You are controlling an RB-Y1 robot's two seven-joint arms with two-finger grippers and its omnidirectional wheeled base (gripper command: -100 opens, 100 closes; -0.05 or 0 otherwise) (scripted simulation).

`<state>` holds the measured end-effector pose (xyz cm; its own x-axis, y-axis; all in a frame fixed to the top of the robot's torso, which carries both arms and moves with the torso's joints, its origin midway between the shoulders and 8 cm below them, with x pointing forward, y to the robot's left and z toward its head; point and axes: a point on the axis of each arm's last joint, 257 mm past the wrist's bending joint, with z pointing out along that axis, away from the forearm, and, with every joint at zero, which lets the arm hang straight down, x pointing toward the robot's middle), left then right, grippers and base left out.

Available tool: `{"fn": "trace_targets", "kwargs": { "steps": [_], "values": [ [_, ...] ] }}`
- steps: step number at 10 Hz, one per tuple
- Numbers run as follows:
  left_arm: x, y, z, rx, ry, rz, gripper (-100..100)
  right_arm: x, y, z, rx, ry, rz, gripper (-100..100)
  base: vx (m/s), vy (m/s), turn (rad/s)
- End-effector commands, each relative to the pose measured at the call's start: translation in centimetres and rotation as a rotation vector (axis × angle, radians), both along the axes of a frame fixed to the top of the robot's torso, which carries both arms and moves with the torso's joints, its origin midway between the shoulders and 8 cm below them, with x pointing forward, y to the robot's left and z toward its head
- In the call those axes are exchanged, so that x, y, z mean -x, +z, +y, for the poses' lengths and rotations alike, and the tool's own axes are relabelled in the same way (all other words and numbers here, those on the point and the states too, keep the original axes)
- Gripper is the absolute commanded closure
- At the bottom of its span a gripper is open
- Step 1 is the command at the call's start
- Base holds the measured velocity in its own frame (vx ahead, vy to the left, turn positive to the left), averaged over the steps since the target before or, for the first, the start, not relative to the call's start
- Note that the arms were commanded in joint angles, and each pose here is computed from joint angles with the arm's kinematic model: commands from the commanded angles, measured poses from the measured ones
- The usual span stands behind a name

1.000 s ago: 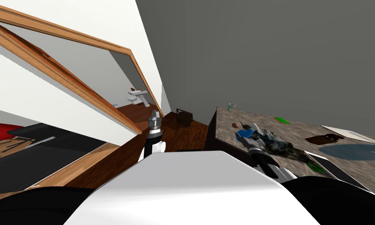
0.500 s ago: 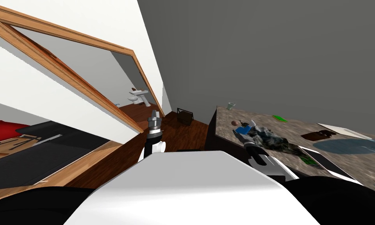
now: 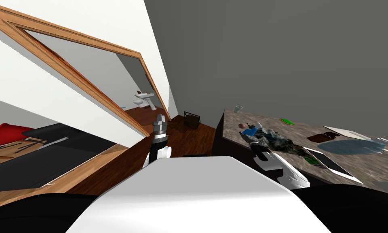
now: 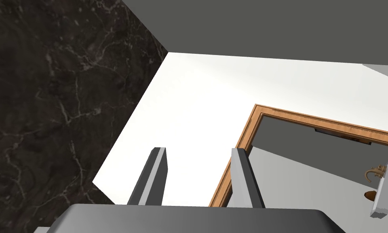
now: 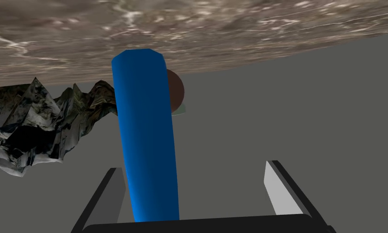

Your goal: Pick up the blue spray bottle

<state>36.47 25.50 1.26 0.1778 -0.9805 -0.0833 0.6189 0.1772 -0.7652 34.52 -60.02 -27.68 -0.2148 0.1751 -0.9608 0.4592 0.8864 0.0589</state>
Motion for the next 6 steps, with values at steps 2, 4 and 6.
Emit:
{"fn": "trace_targets", "kwargs": {
  "steps": [2, 4, 6],
  "values": [
    [0.0, 0.0, 0.0, 0.0, 0.0, 0.0, 0, -1.6, -0.1, -0.8, -0.004, -0.012, -0.006, -100, -0.064, 0.04, 0.002],
    [0.0, 0.0, 0.0, 0.0, 0.0, 0.0, 0, -3.6, 0.6, -2.0, 0.01, -0.012, -0.005, -100, -0.088, 0.039, 0.008],
    [0.0, 0.0, 0.0, 0.0, 0.0, 0.0, 0, -5.0, 1.1, -3.0, 0.02, -0.015, 0.0, -100, -0.061, 0.035, 0.003]
  ]
}}
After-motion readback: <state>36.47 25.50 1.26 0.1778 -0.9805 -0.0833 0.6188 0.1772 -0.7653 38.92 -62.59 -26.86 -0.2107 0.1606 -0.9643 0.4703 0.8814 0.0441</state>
